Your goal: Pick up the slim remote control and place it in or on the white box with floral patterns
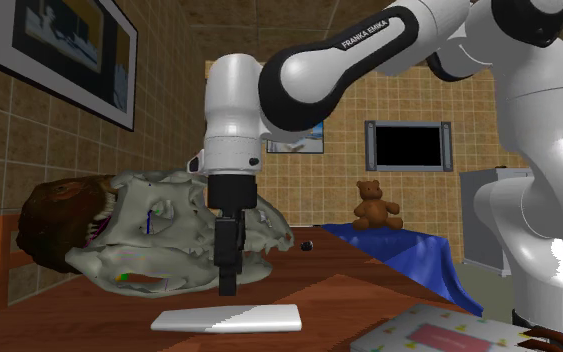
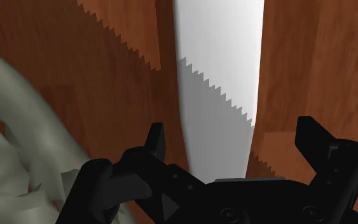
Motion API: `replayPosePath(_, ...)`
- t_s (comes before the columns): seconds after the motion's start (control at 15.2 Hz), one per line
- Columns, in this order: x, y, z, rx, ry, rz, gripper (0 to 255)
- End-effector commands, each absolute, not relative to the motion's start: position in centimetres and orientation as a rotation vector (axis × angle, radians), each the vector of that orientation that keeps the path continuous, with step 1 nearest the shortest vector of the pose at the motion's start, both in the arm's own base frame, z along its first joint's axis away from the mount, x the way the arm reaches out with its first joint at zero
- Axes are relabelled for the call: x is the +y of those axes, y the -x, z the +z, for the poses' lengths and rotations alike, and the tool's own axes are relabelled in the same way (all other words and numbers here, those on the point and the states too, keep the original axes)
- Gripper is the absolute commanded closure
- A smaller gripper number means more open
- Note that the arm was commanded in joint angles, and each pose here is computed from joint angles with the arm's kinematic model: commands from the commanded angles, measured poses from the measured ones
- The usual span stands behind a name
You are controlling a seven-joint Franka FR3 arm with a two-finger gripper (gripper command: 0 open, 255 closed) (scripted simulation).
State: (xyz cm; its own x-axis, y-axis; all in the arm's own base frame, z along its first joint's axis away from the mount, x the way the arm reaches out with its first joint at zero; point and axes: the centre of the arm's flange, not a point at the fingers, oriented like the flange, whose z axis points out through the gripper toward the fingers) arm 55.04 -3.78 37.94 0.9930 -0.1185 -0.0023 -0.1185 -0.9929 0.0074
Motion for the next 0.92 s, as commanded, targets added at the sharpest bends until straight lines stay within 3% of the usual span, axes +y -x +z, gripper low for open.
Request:
replayPosePath(0.0,-4.1,-55.9,36.2,-0.197,-3.128,-0.013,0)
replayPosePath(0.86,-4.2,-55.8,32.7,-0.197,-3.128,-0.013,0)
